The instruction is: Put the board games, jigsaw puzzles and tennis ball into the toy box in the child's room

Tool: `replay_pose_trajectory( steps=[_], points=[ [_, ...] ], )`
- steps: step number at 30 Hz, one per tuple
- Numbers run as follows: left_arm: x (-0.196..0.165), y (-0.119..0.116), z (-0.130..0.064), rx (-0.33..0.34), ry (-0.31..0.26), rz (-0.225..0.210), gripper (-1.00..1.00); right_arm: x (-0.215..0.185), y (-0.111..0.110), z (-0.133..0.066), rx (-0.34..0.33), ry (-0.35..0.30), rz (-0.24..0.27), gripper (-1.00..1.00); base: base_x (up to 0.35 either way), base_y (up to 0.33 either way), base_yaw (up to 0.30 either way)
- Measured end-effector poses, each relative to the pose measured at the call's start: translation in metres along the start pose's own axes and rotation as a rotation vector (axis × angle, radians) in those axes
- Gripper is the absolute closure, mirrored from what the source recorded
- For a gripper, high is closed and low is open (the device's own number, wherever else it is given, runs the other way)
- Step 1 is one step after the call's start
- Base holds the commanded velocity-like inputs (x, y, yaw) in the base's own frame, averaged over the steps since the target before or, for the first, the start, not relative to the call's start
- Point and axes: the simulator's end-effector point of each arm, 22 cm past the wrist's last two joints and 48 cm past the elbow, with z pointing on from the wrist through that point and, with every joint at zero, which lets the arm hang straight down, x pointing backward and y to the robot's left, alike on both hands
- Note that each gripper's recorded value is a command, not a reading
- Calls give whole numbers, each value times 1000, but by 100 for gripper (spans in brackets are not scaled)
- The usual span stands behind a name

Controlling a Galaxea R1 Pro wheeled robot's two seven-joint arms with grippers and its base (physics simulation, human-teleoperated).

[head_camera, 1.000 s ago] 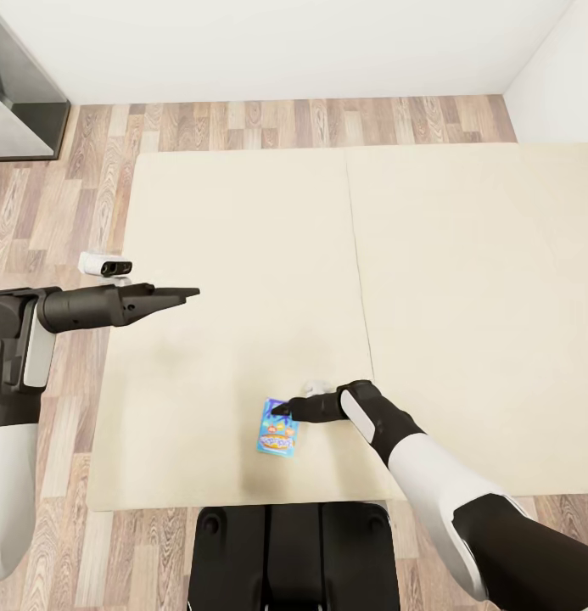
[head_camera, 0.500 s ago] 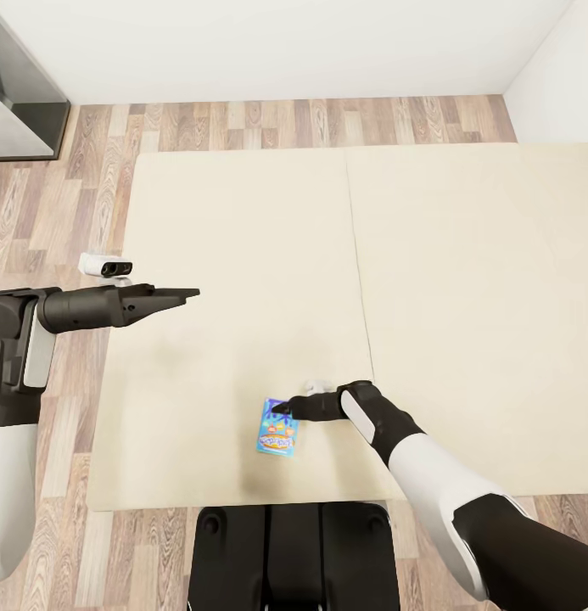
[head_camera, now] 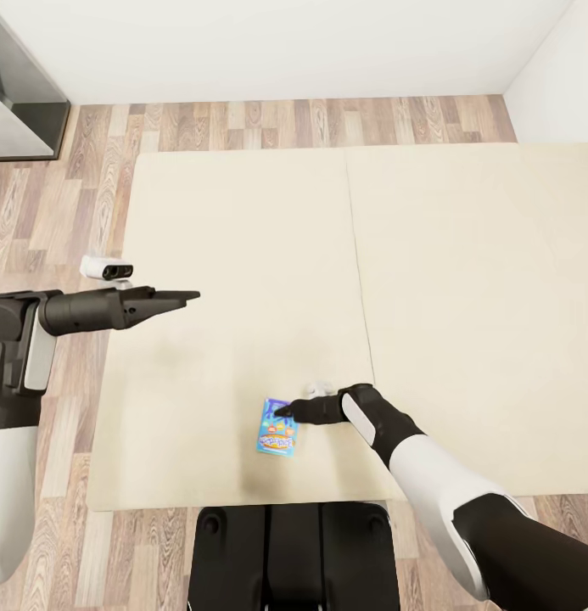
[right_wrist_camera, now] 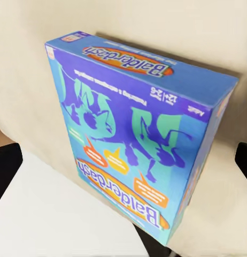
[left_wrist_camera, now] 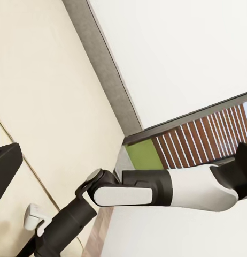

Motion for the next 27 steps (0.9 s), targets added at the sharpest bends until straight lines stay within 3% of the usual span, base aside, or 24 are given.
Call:
replay_pose_trajectory(
  steps=[27],
  points=[
    [1,1,-1,-2,0,-2,-100,2,-1,2,-1,-1,10,-100,0,0,0]
  ],
)
